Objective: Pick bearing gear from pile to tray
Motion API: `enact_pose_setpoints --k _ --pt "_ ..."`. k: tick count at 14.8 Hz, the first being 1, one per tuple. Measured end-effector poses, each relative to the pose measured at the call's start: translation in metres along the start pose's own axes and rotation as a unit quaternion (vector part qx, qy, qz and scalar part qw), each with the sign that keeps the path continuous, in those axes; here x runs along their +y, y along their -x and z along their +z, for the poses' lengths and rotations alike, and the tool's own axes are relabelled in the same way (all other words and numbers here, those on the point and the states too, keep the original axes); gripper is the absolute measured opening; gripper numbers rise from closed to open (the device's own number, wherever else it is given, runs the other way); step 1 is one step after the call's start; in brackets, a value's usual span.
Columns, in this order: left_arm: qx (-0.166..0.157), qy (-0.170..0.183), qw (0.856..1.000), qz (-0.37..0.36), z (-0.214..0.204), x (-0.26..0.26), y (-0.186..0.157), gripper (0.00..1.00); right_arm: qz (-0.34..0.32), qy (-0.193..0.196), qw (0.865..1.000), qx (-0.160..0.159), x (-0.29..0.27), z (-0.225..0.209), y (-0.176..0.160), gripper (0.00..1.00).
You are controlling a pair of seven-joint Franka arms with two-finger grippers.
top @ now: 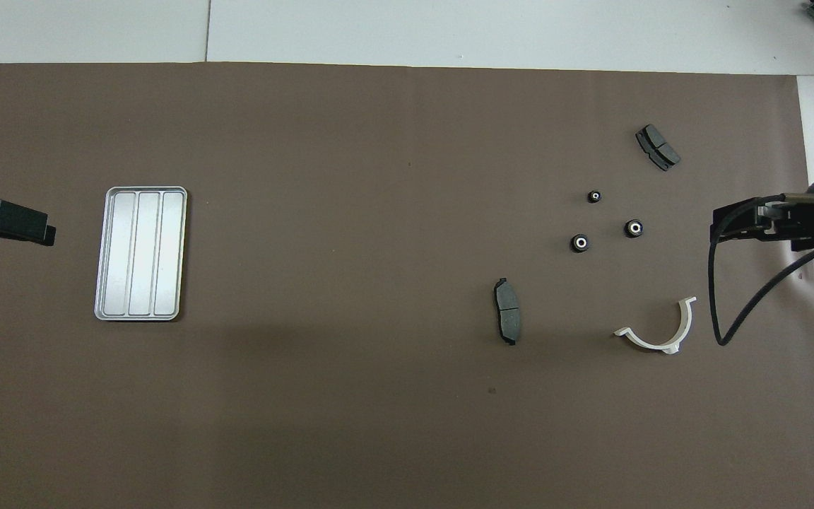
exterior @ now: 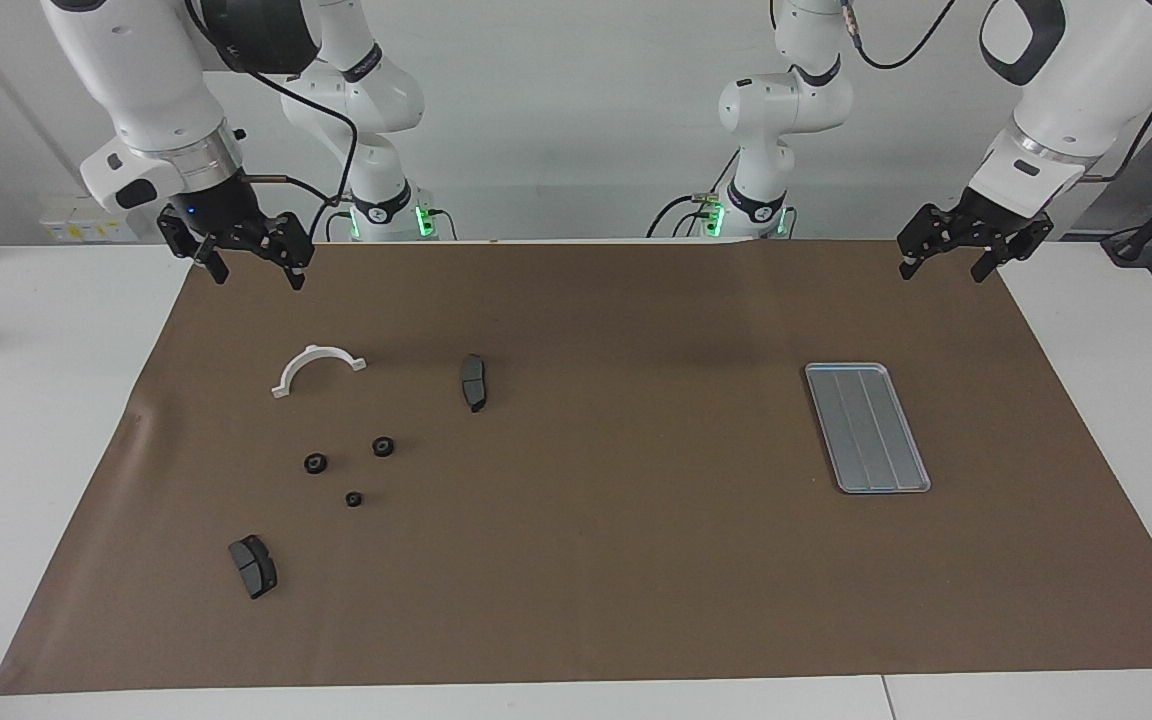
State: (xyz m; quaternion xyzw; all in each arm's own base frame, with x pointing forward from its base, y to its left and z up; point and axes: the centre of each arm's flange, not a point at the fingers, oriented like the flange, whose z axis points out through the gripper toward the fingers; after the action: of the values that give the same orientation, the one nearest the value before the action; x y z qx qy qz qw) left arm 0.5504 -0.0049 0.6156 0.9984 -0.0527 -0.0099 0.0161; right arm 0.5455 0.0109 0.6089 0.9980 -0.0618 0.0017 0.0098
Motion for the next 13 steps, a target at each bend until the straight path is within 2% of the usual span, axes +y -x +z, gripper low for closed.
enact_pose_setpoints --k 10,13 --pt "0.000 0.000 1.000 0.000 0.000 0.000 0.000 1.00 -0.003 0.000 1.000 -0.003 0.001 0.006 0.000 1.00" --pt "0.000 0.000 1.000 0.000 0.000 0.000 0.000 1.00 -0.013 -0.002 1.000 0.012 0.005 0.025 -0.015 1.00"
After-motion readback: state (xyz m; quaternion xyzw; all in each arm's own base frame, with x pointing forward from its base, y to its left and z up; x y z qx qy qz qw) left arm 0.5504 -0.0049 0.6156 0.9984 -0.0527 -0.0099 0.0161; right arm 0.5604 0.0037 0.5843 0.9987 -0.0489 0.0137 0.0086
